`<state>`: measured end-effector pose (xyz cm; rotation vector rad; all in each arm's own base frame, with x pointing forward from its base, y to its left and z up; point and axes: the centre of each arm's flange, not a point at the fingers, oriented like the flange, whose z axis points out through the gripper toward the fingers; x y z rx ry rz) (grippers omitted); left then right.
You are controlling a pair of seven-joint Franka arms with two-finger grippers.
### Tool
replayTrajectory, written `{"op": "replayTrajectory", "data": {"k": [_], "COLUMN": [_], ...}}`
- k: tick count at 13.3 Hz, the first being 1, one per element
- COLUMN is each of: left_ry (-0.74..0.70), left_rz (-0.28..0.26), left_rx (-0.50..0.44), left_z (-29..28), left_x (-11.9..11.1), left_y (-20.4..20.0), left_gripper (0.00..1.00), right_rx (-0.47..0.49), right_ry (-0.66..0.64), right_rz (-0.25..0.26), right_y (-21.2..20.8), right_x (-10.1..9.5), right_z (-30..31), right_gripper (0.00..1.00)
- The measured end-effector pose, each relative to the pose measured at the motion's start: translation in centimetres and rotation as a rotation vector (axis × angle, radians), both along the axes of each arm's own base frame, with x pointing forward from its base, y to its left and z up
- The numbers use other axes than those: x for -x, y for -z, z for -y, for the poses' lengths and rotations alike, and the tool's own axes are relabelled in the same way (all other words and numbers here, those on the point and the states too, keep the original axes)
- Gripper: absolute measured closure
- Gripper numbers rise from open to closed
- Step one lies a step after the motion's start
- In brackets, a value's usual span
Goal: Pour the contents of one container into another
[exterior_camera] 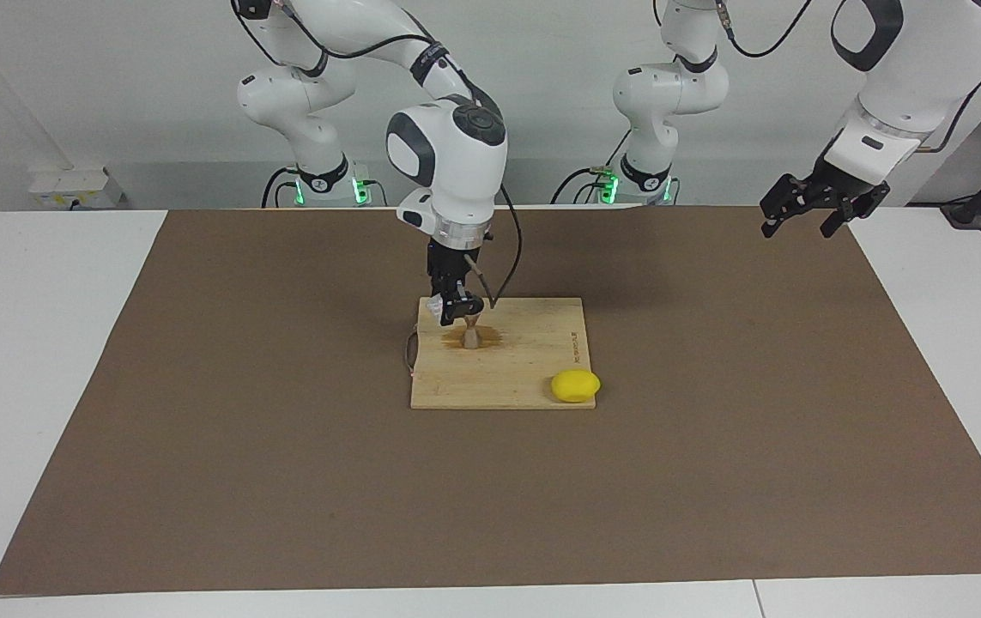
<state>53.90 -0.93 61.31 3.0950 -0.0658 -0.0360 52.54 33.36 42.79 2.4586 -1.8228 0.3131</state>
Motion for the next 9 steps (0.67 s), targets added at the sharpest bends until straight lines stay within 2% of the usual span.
{"op": "replayTrajectory", "data": {"k": [3, 5, 9], "left_ry": [-0.002, -0.005, -0.009], "left_rz": [0.003, 0.003, 0.003], "left_rx": [-0.002, -0.003, -0.003], "left_z": [-0.1, -0.2, -0.4], "left_x": [0.1, 0.1, 0.1], "left_y": [-0.2, -0.2, -0.2], "left_gripper": [0.0, 0.0, 0.0], "right_rx": [-0.093, -0.162, -0.238], "right_ry": [0.067, 0.133, 0.247], "right_rz": [-0.027, -0.04, -0.06], "right_y": [-0.2, -0.6, -1.4], "right_x": [-0.7, -1.8, -3.0], "right_z": [0.6, 2.2, 4.6], "right_gripper": [0.49, 0.49, 0.49]}}
